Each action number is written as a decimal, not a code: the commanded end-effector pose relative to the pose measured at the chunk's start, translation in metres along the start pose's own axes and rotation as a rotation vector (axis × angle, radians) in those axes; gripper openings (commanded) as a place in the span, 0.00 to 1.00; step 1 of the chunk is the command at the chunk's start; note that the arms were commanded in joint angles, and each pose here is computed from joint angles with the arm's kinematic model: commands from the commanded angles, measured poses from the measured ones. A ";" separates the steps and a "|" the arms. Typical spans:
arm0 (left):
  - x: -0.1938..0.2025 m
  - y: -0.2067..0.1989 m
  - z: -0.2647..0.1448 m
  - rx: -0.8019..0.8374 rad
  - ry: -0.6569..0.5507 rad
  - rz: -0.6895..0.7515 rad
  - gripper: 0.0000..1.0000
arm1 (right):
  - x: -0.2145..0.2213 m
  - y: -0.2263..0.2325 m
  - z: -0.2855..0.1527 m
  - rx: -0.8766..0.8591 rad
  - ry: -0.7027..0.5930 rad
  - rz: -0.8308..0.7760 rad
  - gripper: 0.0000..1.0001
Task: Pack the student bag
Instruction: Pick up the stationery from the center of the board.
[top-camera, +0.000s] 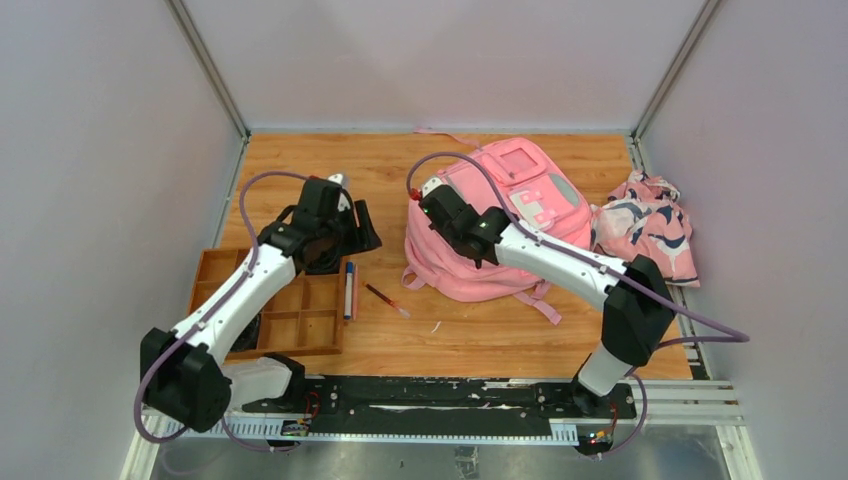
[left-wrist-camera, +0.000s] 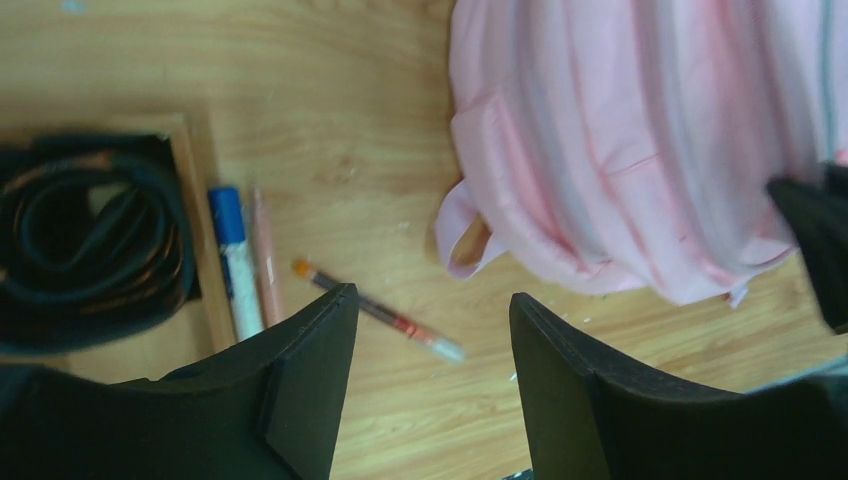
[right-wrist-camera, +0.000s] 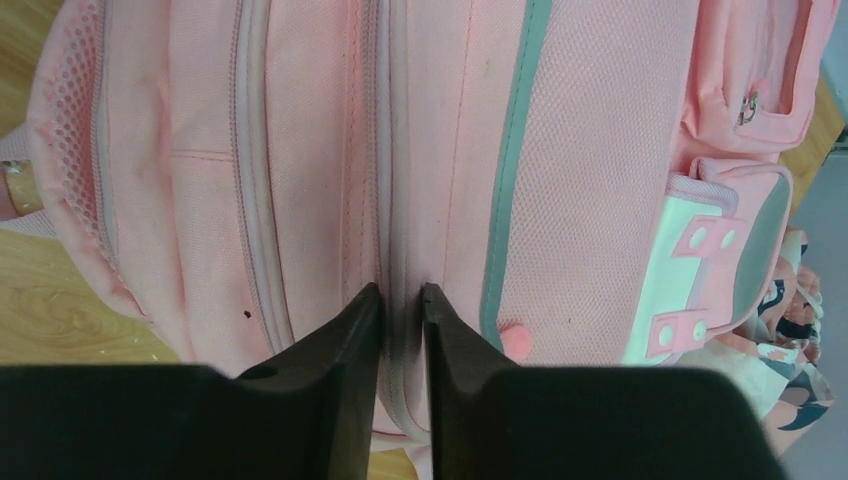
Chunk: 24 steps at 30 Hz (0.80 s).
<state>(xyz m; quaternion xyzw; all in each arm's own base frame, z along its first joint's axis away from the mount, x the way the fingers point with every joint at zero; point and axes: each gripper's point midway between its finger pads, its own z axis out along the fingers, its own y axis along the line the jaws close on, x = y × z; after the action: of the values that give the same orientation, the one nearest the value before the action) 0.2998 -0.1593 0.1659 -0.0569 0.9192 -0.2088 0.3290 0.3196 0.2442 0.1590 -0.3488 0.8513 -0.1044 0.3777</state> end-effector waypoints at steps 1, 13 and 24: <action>0.022 0.026 -0.012 -0.093 -0.022 -0.014 0.63 | -0.018 -0.016 -0.023 0.006 -0.076 0.036 0.29; 0.073 0.038 -0.017 -0.164 -0.021 -0.048 0.64 | -0.014 -0.027 -0.020 -0.010 -0.070 0.075 0.00; 0.097 0.045 -0.007 -0.216 -0.150 -0.260 0.63 | -0.028 -0.033 -0.050 -0.070 -0.167 0.209 0.00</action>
<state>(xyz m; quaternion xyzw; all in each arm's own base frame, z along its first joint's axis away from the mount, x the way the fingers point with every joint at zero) 0.2109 -0.1414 0.1008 -0.1480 0.9175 -0.1442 0.3398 0.3168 0.2374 0.1989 -0.3119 0.8541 -0.0380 0.4144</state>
